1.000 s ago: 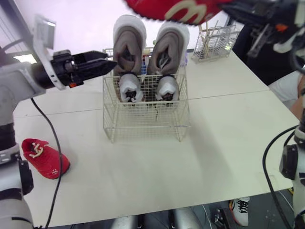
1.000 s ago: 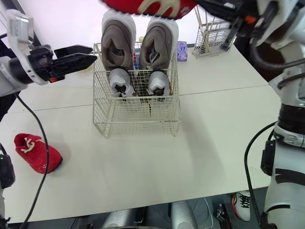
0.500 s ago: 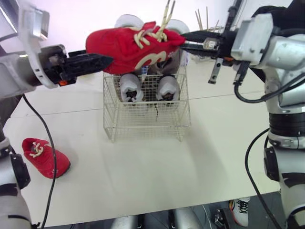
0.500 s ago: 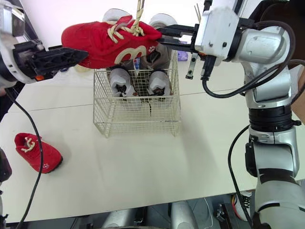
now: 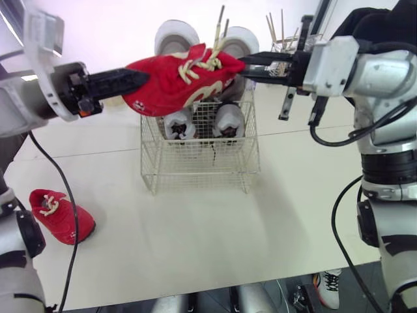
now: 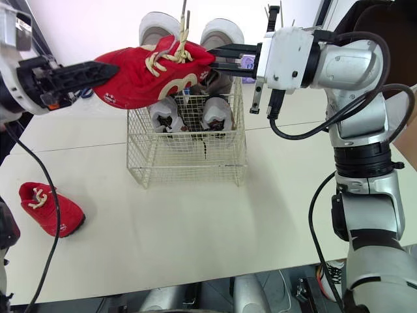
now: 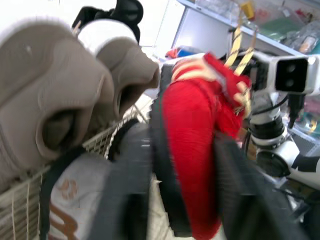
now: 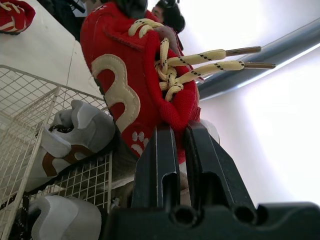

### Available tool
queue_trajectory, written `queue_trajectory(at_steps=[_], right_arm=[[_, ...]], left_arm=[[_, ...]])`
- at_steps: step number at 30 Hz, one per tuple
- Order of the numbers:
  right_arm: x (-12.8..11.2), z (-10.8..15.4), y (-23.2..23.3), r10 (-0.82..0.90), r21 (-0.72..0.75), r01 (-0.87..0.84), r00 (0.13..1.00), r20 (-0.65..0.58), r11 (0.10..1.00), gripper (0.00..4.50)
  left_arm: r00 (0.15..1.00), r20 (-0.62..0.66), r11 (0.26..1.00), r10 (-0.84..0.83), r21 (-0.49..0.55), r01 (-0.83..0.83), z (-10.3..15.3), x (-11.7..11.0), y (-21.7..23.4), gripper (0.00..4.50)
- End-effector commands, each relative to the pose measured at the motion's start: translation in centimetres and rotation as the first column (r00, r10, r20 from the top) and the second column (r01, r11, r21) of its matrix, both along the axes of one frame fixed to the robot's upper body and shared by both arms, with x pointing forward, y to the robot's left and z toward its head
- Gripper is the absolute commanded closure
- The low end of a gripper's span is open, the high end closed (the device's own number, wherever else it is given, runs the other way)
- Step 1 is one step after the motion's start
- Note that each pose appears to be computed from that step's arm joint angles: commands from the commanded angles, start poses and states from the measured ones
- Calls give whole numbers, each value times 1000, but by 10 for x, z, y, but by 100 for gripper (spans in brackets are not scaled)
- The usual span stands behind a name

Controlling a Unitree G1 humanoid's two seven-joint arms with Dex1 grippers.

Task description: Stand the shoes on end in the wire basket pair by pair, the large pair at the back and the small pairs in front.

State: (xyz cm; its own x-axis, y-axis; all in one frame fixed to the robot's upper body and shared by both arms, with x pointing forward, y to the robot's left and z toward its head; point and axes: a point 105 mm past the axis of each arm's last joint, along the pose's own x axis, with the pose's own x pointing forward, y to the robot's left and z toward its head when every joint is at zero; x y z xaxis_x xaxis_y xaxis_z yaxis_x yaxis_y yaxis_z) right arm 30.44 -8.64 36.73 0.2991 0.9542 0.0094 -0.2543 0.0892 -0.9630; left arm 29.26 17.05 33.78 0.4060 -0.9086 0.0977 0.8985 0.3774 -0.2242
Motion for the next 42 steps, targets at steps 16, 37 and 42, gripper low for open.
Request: queue_trajectory(at_steps=[16, 37, 42], right_arm=[[-17, 11, -49, 264, 342, 5, 628, -732, 940, 47], [-7, 15, 22, 735, 762, 9, 259, -627, 647, 6], [-9, 22, 33, 755, 774, -27, 245, -609, 633, 6]], left_arm=[[994, 81, 952, 76, -303, -49, 10, -15, -5, 417], [996, 67, 887, 62, -462, -24, 11, -19, -32, 417], [996, 61, 883, 58, -468, -23, 10, -20, -35, 417]])
